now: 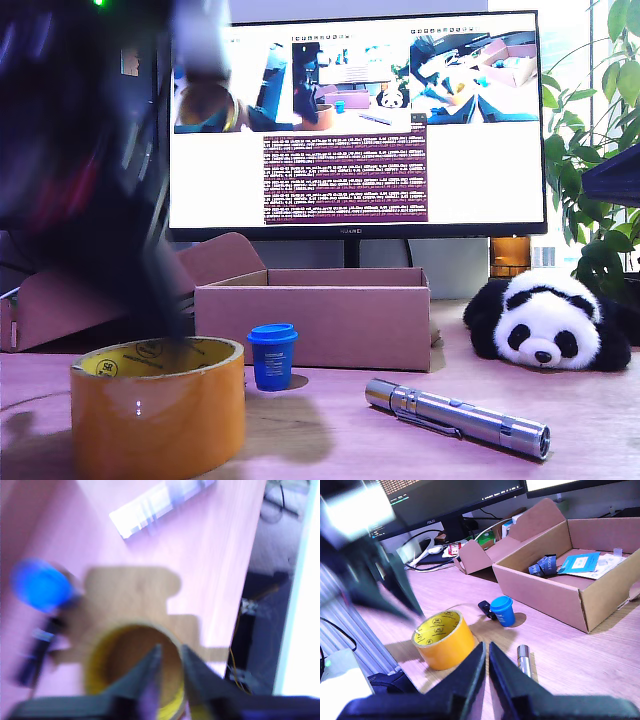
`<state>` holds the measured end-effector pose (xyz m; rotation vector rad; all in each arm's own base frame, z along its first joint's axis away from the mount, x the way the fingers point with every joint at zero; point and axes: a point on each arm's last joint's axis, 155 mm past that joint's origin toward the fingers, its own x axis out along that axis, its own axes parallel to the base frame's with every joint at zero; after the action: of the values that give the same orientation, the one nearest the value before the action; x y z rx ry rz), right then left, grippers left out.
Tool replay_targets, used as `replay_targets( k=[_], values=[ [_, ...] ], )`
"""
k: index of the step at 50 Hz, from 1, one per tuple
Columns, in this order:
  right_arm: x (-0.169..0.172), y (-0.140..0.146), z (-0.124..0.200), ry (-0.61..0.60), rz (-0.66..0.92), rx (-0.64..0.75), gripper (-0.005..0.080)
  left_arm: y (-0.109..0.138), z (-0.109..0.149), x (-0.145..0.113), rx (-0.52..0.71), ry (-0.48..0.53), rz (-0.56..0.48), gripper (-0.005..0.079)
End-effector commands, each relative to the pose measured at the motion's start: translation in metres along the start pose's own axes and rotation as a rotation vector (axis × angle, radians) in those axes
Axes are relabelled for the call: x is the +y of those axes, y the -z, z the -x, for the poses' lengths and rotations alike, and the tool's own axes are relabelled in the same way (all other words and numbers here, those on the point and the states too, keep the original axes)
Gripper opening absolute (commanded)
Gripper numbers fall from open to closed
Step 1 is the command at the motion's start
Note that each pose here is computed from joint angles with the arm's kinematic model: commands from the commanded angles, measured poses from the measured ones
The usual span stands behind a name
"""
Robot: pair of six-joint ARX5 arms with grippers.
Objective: Pick up the tape roll and place it inside the cardboard box
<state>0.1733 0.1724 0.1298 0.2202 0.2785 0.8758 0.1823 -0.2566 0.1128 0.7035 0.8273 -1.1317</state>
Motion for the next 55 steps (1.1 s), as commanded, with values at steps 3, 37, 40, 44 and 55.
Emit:
replay_targets(
  k=[3,37,40,44,55],
  values=[
    [-0.001,0.005,-0.001,-0.001,0.0,0.01,-0.001,-0.003,0.007,-0.003,0.004,0.008,-0.013,-0.0024],
    [-0.003,0.005,-0.001,0.008,0.022,0.008,-0.001,0.043,-0.058,-0.004,0.245,0.101,0.07,0.0533],
    [-0.003,0.005,-0.001,0.008,0.022,0.008,-0.001,0.05,-0.065,-0.005,0.275,0.111,0.075,0.0533],
    [-0.003,0.005,-0.001,0.008,0.022,0.008,-0.001,0.058,-0.073,-0.007,0.31,0.126,0.082,0.0531],
    [-0.003,0.005,-0.001,0.009,0.022,0.008,-0.001,0.068,-0.078,-0.011,0.353,0.143,0.097,0.0214]
  ],
)
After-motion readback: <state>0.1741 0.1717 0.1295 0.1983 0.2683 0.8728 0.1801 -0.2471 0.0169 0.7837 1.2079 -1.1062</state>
